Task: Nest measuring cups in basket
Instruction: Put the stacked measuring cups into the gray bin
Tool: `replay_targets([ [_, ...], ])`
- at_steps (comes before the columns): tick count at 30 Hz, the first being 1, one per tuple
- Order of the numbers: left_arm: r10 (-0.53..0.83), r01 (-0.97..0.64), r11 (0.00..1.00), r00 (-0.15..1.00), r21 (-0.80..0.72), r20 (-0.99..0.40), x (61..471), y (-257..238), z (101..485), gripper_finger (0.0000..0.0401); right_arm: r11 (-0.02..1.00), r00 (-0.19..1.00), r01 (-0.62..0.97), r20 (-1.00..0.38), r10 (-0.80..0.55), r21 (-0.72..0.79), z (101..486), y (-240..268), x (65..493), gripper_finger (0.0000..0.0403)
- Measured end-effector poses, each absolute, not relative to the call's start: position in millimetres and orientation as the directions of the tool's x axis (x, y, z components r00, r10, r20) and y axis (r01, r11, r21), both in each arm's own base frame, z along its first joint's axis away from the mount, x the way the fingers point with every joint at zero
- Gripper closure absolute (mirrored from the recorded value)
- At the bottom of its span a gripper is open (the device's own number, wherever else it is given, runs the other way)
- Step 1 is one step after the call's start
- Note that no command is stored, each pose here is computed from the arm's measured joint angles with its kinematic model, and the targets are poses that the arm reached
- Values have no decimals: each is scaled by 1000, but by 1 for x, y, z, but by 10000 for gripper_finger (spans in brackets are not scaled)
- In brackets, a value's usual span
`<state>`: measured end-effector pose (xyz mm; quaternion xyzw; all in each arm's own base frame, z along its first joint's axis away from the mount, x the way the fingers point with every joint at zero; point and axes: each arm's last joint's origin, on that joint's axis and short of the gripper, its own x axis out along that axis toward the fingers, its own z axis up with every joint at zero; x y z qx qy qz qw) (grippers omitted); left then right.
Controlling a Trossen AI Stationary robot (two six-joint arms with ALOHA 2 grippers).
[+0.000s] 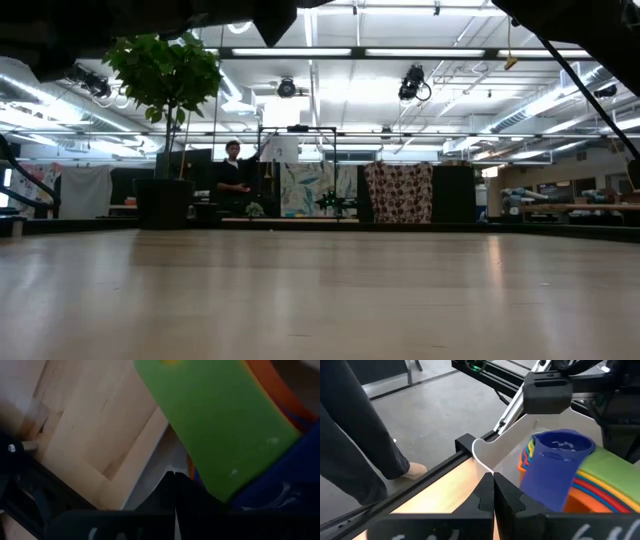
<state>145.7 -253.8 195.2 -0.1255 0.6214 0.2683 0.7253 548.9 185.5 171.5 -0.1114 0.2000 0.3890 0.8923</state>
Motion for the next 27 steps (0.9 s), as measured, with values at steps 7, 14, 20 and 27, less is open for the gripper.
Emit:
replay_targets([
  [7, 229, -530, 835, 87, 149, -970, 146, -254, 195, 401, 680, 619, -732, -453, 641, -38, 160, 185, 548, 403],
  [14, 217, -525, 840, 93, 137, -972, 147, -255, 195, 401, 692, 638, -718, -462, 616, -68, 157, 184, 548, 403],
  [20, 161, -484, 871, 125, 81, -979, 150, -261, 194, 401, 737, 686, -667, -474, 552, -107, 157, 172, 552, 403],
  [27, 141, -436, 898, 161, 58, -977, 152, -263, 194, 401, 752, 698, -651, -472, 538, -105, 157, 155, 557, 403],
])
